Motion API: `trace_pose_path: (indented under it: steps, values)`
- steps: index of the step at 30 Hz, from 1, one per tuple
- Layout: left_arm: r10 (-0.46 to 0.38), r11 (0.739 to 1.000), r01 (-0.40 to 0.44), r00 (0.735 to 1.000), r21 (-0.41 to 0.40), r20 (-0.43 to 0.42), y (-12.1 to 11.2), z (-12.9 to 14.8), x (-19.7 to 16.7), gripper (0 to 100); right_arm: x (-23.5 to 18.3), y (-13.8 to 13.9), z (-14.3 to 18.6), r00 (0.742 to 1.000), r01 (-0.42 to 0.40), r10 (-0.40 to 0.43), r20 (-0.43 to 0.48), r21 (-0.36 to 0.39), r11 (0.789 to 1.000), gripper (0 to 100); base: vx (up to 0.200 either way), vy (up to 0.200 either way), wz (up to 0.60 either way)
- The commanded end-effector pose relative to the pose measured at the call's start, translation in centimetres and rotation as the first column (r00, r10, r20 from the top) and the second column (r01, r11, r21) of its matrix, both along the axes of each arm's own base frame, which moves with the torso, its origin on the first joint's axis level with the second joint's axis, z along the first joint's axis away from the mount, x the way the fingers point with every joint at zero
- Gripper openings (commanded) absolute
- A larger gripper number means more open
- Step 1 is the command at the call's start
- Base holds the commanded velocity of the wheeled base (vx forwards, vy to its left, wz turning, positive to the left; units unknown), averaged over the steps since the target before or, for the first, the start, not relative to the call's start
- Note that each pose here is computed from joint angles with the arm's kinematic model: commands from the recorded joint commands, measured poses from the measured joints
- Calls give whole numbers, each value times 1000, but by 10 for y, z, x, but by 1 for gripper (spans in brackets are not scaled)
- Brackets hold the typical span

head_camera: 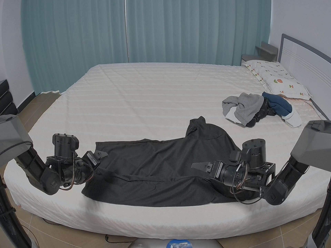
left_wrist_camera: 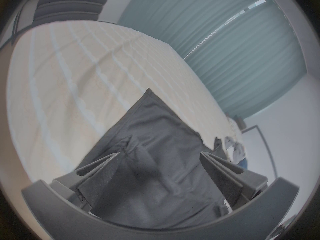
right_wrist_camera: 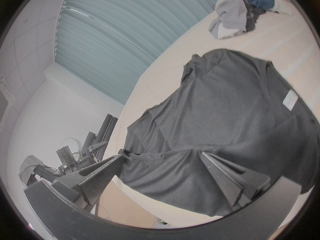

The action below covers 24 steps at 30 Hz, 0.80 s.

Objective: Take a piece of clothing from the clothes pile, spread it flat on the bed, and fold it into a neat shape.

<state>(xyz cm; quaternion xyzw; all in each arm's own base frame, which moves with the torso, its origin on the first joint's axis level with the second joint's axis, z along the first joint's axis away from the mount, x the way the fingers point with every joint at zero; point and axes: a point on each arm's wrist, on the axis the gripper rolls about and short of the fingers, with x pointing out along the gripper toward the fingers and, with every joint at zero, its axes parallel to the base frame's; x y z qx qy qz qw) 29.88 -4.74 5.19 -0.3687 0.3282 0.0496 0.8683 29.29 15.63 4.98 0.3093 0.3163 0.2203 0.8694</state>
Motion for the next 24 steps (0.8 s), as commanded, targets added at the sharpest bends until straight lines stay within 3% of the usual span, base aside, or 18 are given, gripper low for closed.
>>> trace_pose_path:
  steps: [1, 4, 9, 20, 21, 24]
  values:
    - [-10, 1000, 11, 999, 24, -37, 0, -6, -2, 100, 4, -30, 6, 997, 65, -64, 37, -43, 997, 100, 0, 0, 0]
    - [-12, 999, 15, 997, 36, -71, -1, -22, 4, 100, 5, -37, 3, 997, 71, -68, 45, -75, 995, 100, 0, 0, 0]
    - [-11, 999, 12, 999, 31, -53, -1, -23, 14, 100, 3, -46, -3, 997, 71, -65, 50, -129, 989, 100, 0, 0, 0]
    - [1, 999, 0, 999, 33, -37, -1, -27, 31, 100, 6, -65, -6, 992, 125, -120, 40, -140, 982, 100, 0, 0, 0]
    - [0, 999, 1, 999, 35, -45, -1, -30, 31, 0, 6, -68, -6, 991, 132, -128, 40, -140, 981, 100, 0, 0, 0]
    - [3, 999, -2, 999, 36, -52, 0, -33, 31, 0, 6, -70, -5, 990, 138, -133, 42, -141, 980, 100, 0, 0, 0]
